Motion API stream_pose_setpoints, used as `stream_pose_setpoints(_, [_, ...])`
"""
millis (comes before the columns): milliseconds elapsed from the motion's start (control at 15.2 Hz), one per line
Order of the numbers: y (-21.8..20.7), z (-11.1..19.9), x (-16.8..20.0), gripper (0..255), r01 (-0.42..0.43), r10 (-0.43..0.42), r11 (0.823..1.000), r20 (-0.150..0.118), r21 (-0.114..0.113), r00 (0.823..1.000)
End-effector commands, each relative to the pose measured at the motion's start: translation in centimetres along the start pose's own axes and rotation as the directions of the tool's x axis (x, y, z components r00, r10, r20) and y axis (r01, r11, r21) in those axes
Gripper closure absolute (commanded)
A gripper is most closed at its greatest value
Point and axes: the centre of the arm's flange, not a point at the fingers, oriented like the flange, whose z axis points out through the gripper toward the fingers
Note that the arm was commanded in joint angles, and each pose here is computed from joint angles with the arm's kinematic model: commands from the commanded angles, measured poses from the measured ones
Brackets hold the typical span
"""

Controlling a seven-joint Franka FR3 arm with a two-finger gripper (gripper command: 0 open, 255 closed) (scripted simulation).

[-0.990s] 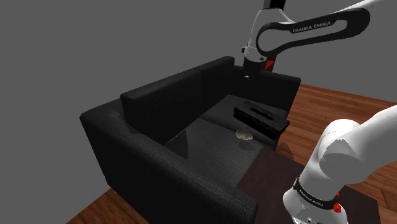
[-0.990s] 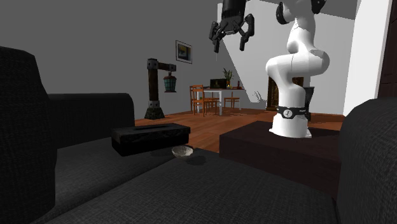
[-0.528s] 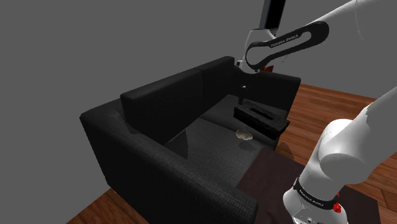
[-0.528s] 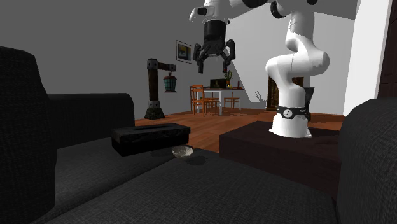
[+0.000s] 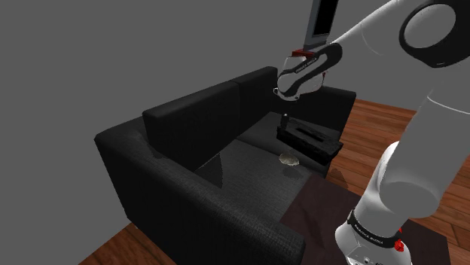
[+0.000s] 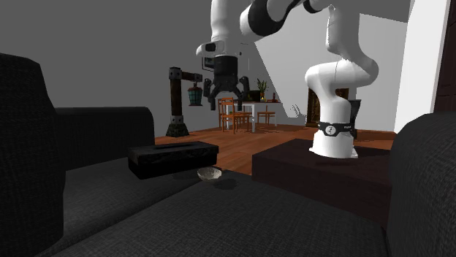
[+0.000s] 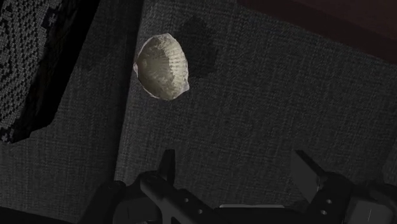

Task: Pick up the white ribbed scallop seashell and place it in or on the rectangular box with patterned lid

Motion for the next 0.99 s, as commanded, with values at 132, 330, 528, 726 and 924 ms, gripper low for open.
stream_pose_setpoints(132, [3.1, 4.9, 1.3, 0, 0.061, -0.062, 0.998, 0.033, 0.017, 0.998])
stream_pose_setpoints(330, [5.3, 8.3, 2.2, 0, 0.105, -0.106, 0.994, 0.057, 0.032, 0.993])
stream_pose_setpoints(528, [7.4, 11.7, 3.1, 0, 0.147, -0.151, 0.988, 0.079, 0.047, 0.985])
stream_pose_setpoints(726, [9.4, 15.2, 4.0, 0, 0.190, -0.195, 0.980, 0.101, 0.064, 0.975])
stream_pose_setpoints(924, [11.4, 18.8, 4.8, 0, 0.231, -0.240, 0.970, 0.123, 0.082, 0.963])
